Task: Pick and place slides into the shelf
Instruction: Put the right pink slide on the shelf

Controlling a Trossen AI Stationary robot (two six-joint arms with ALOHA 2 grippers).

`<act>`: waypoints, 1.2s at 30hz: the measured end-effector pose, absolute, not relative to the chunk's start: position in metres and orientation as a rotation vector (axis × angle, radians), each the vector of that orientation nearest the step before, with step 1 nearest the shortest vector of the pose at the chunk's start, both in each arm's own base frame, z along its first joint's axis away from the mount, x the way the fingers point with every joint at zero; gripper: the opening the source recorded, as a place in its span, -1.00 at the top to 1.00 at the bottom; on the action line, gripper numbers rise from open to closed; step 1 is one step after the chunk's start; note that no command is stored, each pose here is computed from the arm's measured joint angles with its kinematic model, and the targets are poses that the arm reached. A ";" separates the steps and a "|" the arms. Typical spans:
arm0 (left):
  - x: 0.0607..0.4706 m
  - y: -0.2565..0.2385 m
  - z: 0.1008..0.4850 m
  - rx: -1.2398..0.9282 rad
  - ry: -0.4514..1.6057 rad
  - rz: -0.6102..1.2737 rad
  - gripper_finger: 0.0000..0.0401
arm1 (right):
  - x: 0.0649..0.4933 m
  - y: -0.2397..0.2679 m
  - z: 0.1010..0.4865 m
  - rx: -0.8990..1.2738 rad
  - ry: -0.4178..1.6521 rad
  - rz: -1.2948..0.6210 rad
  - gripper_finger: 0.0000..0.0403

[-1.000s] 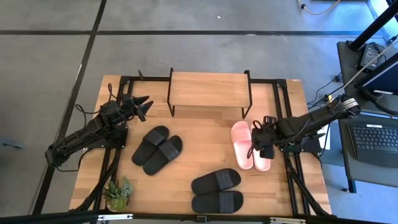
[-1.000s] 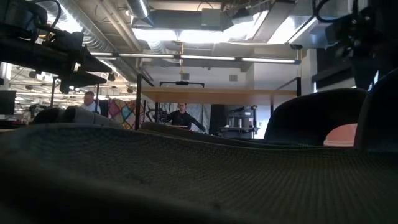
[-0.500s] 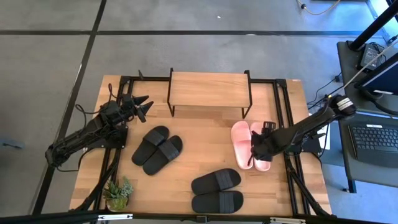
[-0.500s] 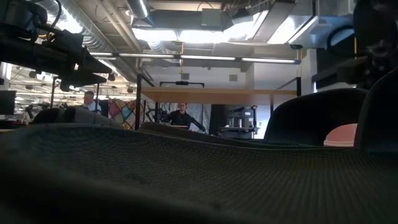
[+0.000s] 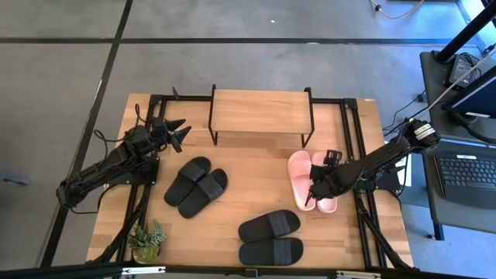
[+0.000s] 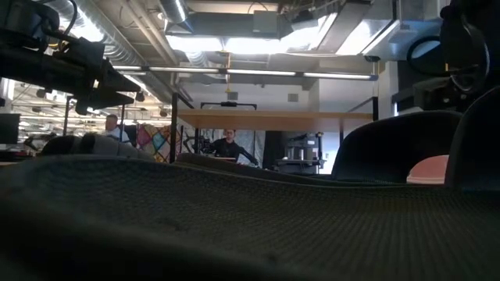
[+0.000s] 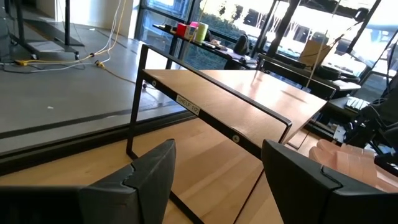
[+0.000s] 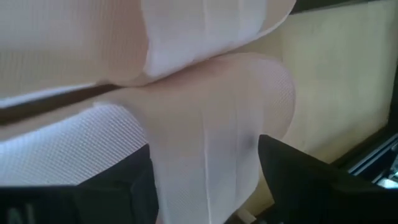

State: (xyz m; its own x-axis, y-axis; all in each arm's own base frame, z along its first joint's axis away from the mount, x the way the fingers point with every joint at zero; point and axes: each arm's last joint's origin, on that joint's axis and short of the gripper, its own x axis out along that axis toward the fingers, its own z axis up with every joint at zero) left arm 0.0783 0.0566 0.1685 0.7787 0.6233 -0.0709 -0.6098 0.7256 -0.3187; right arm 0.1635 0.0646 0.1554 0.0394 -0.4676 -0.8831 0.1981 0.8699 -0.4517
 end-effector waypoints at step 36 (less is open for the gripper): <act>0.078 0.057 0.169 -0.336 -0.042 0.680 -0.15 | 0.161 0.069 0.161 -0.050 1.573 -0.480 0.91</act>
State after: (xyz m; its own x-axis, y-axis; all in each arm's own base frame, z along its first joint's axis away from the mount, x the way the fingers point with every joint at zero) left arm 0.0782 0.0566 0.1686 0.7788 0.6233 -0.0707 -0.6098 0.7258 -0.3184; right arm 0.1613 0.0692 0.1608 -0.0740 -0.3224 -0.9437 0.2598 0.9074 -0.3304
